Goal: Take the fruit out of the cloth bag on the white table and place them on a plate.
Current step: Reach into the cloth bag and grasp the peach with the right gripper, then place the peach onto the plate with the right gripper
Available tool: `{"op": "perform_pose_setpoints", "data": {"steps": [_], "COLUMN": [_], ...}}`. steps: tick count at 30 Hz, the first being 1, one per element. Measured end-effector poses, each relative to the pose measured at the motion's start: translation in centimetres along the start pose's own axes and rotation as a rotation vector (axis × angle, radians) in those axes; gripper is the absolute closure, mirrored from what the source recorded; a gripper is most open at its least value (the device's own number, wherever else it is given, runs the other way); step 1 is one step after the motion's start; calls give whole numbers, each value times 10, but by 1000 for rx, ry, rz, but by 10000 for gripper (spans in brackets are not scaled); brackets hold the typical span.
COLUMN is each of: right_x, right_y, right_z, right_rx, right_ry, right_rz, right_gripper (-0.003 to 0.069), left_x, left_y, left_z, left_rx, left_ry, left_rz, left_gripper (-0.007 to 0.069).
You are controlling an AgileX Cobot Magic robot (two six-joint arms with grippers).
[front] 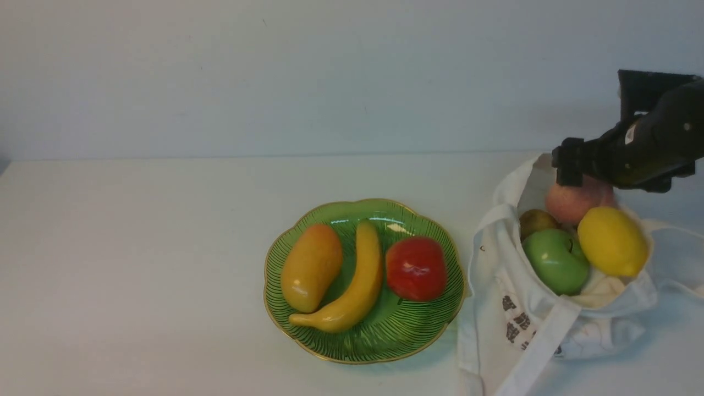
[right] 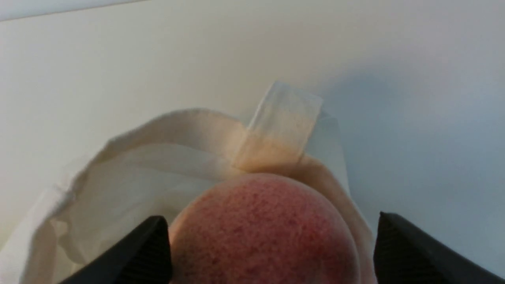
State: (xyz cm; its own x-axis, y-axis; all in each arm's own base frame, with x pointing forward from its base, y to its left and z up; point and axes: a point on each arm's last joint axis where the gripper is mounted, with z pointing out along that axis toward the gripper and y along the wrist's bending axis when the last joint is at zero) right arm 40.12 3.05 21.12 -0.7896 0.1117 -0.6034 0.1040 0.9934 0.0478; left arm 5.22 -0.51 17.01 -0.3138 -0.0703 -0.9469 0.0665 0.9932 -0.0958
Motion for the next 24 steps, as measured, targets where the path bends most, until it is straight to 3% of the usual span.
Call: {"op": "perform_pose_setpoints", "data": {"steps": [7,12,21,24], "right_x": [2,-2,-34,-37], "right_y": [2,3,0,1], "right_z": [5,-1,-77,-110], "right_rx": [-20,-20,-10,-49], "right_ry": [13,12,-66,-83], "right_rz": [32,6,3,37], "right_gripper": [121,121,121,121], "left_x": [0,0,0,0], "left_y": [0,0,0,0], "left_z": [0,0,0,0], "left_rx": [0,0,0,0], "left_ry": [0,0,0,0], "left_rz": [0,0,0,0], "left_gripper": [633,633,633,633]}}
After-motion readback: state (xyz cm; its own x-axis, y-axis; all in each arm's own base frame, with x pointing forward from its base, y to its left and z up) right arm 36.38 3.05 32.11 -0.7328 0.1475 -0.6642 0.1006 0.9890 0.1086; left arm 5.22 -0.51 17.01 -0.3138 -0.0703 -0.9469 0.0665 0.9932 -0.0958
